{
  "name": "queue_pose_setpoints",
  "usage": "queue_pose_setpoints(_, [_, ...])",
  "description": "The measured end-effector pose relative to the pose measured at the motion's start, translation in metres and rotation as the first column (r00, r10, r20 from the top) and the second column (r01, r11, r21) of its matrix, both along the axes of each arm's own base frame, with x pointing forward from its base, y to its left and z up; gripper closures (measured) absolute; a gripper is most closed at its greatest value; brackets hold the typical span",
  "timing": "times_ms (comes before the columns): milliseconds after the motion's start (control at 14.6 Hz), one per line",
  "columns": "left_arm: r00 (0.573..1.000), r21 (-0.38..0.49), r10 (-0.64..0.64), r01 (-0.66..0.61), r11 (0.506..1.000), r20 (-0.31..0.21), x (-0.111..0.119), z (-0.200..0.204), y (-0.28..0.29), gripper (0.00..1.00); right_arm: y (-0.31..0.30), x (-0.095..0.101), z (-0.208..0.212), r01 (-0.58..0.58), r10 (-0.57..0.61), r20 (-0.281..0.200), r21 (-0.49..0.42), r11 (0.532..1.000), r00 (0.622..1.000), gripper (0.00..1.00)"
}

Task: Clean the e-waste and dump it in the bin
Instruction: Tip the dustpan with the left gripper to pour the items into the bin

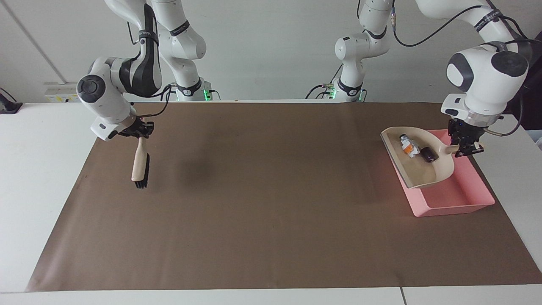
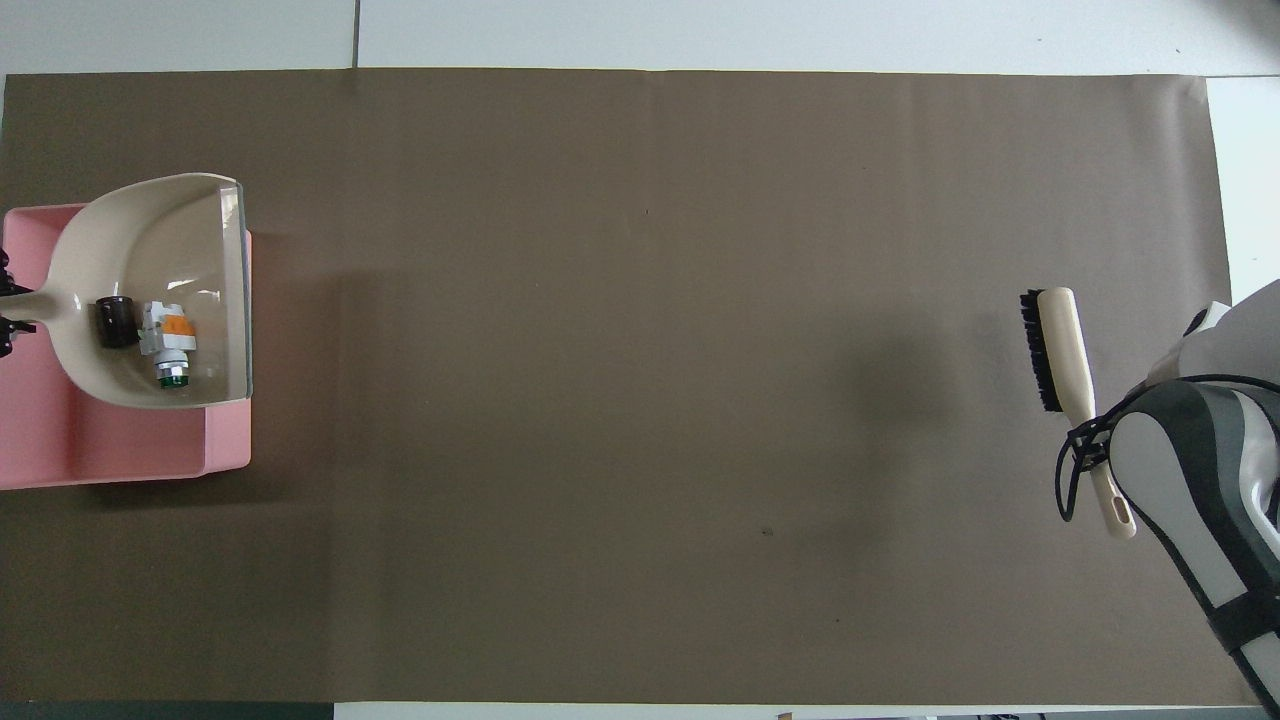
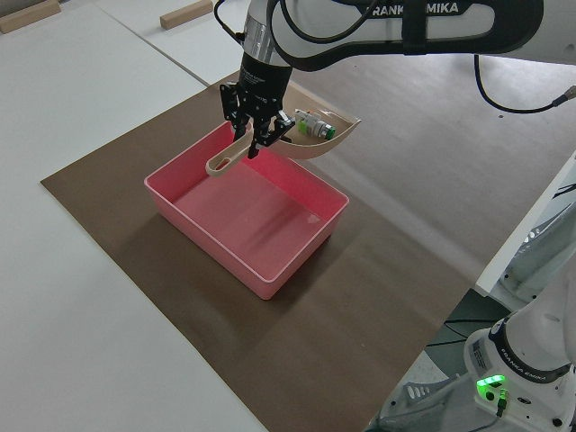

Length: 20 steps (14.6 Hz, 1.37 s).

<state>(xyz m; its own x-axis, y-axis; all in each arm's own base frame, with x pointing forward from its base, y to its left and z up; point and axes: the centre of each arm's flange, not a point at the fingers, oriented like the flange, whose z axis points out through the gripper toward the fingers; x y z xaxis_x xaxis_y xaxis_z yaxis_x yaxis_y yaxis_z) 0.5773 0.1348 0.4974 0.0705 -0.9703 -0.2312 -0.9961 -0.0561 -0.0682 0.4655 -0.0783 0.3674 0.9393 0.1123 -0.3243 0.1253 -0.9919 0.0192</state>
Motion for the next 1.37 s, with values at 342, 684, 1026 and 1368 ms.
queue_pose_setpoints(342, [0.999, 0.147, -0.052, 0.053, 0.988, -0.006, 0.007, 0.007, 0.088, 0.68, 0.003, 0.005, -0.015, -0.012, 0.012, 0.03, 0.002, 1.0, 0.999, 0.74])
queue_pose_setpoints(684, [0.993, 0.334, -0.105, 0.118, 0.935, -0.056, 0.02, -0.009, 0.1, 0.68, 0.003, 0.009, -0.032, -0.011, 0.011, 0.023, 0.008, 1.0, 1.0, 0.74])
queue_pose_setpoints(1026, [0.977, 0.55, -0.153, 0.212, 0.808, -0.151, 0.023, -0.013, 0.094, 0.68, 0.0, 0.008, -0.035, 0.055, -0.055, 0.021, -0.009, 0.998, 0.998, 0.74])
queue_pose_setpoints(1368, [0.981, 0.635, -0.118, 0.189, 0.749, -0.152, 0.01, -0.036, 0.082, 0.68, -0.004, 0.008, -0.036, 0.064, -0.064, 0.019, -0.009, 0.998, 0.998, 0.74])
